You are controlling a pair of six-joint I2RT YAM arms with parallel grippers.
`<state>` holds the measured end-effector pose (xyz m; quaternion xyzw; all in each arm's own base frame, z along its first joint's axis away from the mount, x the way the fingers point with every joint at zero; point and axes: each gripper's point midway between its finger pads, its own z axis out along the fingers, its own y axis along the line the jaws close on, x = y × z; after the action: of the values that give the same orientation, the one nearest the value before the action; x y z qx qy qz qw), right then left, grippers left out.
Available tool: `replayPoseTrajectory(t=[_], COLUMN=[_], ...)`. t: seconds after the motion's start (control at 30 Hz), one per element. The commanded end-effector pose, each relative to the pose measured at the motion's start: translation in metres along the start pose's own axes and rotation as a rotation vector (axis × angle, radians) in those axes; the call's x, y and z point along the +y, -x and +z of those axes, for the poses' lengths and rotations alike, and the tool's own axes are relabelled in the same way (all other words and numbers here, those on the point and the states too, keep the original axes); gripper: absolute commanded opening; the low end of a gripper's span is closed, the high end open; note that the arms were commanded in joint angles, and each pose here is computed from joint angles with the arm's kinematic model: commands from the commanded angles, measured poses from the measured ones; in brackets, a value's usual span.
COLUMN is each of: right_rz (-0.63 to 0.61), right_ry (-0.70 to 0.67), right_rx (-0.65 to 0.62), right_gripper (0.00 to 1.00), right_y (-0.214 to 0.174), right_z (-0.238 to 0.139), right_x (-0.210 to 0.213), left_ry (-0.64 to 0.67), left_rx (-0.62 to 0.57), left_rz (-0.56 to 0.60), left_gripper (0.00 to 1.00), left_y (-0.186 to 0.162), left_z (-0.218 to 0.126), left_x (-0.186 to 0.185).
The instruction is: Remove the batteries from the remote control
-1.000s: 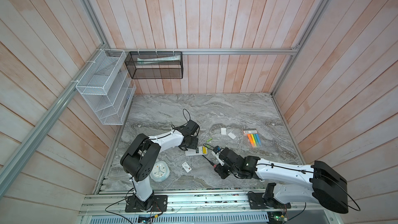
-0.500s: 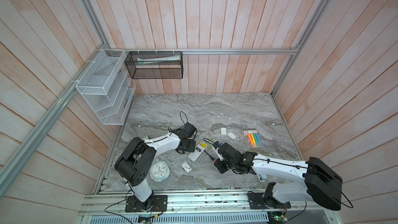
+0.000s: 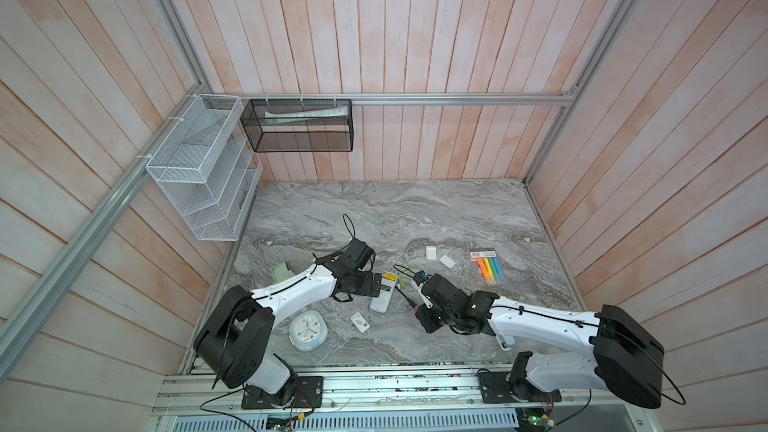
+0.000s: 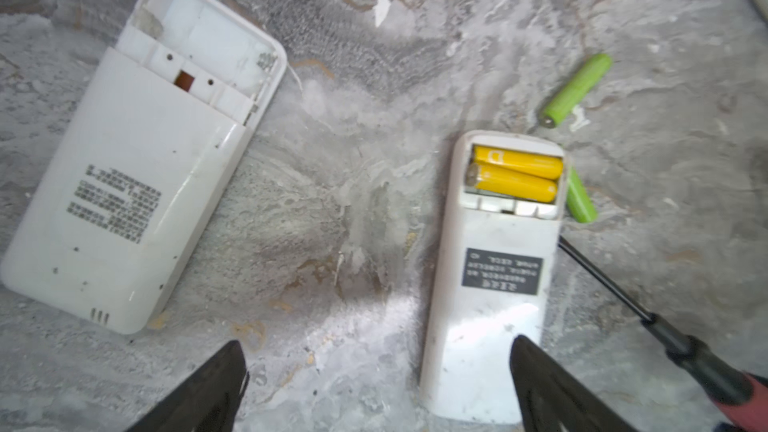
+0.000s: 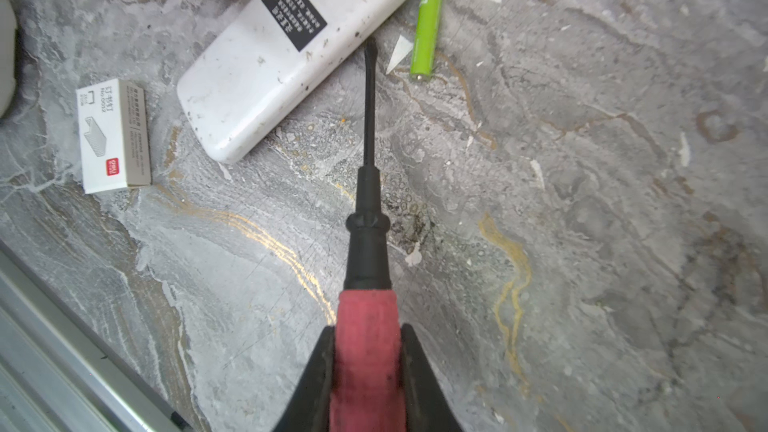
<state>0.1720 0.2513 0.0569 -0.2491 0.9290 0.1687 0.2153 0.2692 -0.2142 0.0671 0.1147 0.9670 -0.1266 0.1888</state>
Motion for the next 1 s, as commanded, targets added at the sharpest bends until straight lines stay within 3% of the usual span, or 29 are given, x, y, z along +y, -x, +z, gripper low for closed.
replayPoseTrajectory(t=[0.0, 0.6, 0.97], right_rz=[0.025, 0.007, -0.038], right_ry=[-0.033, 0.001, 0.065], right_rx=[-0.021, -0.122, -0.047], right_gripper=[0.00, 0.00, 0.00], right_y=[0.006, 0.045, 0.045], right_z=[-0.009, -0.024, -0.005], right_x=[-0.007, 0.001, 0.016], left_ry=[-0.070, -0.034, -0.011], left_rx=[-0.020, 0.090, 0.139], left_rz=[0.040, 0.100, 0.133], left_gripper=[1.00, 0.91, 0.72], left_y=[-0.003, -0.040, -0.057], left_z=[-0.004, 0.043, 0.057], left_x=[-0.020, -0.035, -0.027])
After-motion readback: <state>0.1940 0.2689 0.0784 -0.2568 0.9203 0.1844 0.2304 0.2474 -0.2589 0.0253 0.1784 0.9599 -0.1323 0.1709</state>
